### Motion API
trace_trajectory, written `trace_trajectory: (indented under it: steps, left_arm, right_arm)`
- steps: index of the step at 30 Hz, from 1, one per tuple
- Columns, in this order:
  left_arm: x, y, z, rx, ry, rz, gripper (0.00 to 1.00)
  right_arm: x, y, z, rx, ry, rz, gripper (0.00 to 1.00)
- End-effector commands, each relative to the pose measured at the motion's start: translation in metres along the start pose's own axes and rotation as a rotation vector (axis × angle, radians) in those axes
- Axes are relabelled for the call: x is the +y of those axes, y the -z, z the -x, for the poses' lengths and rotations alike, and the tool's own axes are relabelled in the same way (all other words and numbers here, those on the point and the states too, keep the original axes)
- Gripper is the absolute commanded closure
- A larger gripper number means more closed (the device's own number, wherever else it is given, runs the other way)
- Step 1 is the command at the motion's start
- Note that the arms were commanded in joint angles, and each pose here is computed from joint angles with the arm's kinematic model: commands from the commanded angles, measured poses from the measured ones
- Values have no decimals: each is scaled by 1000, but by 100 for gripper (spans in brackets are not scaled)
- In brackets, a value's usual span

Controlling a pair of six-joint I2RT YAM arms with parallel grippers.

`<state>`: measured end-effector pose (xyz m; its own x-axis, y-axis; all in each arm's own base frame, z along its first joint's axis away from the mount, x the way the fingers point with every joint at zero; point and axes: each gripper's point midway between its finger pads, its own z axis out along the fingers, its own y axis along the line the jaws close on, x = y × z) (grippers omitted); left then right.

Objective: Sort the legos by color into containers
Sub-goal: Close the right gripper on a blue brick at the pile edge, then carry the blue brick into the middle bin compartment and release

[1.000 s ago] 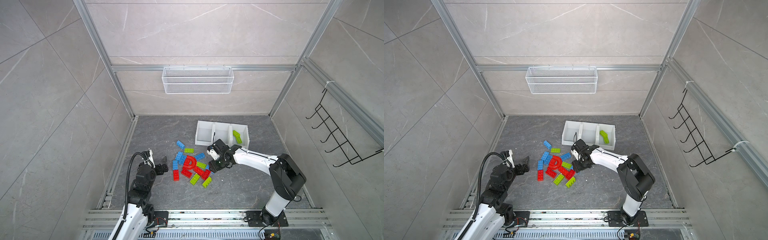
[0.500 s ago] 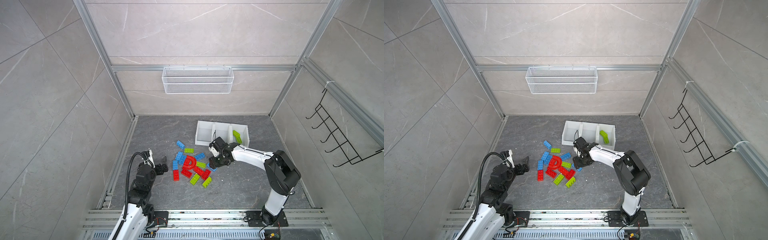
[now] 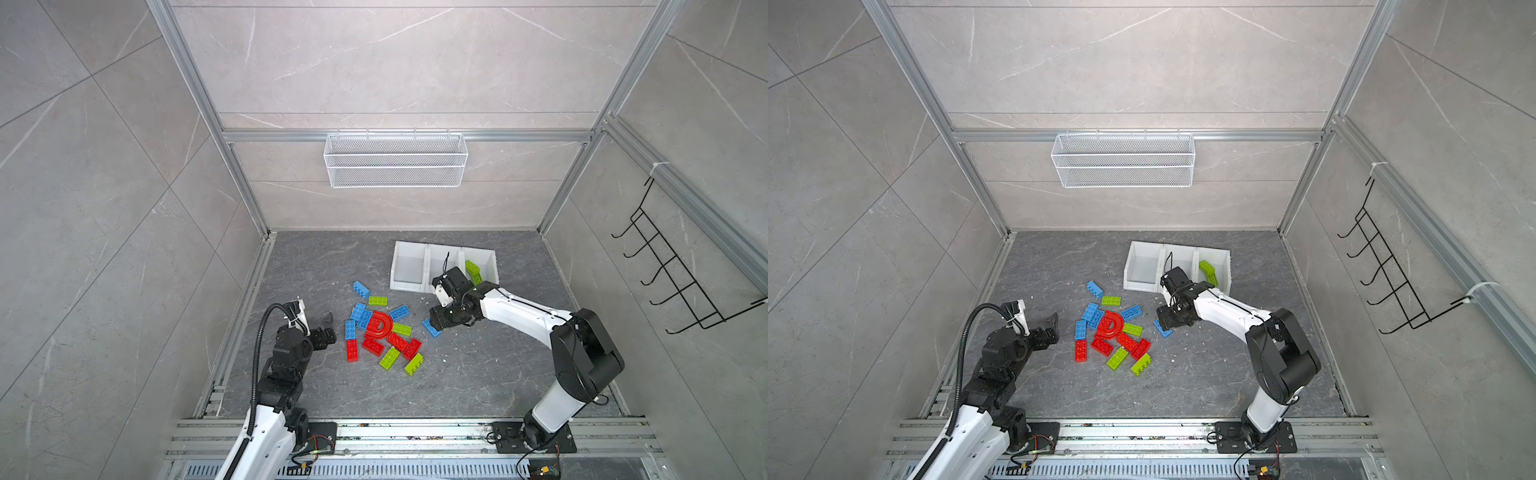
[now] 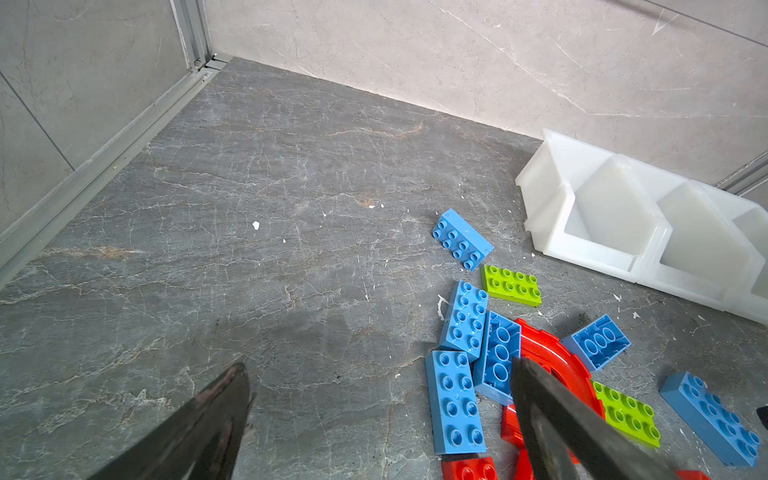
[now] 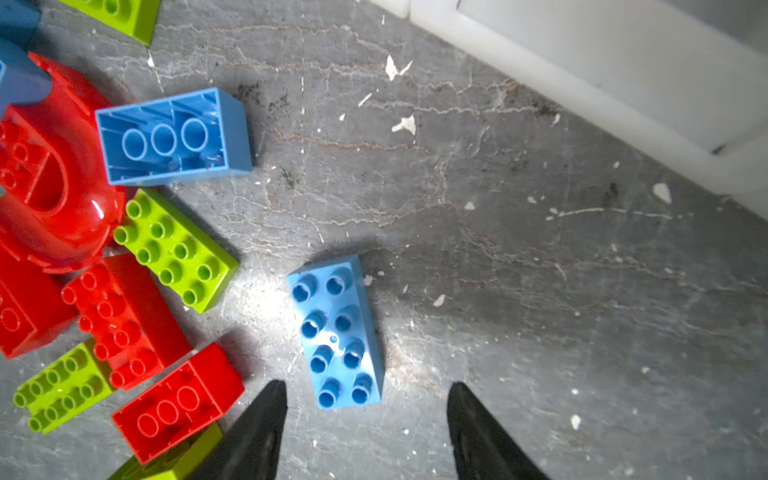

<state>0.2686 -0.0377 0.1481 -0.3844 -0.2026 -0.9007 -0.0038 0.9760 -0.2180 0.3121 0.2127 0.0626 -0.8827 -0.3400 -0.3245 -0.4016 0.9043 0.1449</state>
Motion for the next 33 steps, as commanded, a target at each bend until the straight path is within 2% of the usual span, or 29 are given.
trace_trajectory:
  steps: [1,15,24,33]
  left_arm:
    - [-1,2,10,-34,15,1,0]
    - [-1,3,10,-35,15,-3,0]
    - [-1,4,11,-43,17,-3,0]
    - [0,5,10,-46,16,-1,0]
  right_arm:
    - [1,-4,-2,47,70,-24,36]
    - [14,-33,0,112,105,-29,41]
    - [9,-41,-3,127,91,-64,52]
    - [17,-31,6,63,69,-15,70]
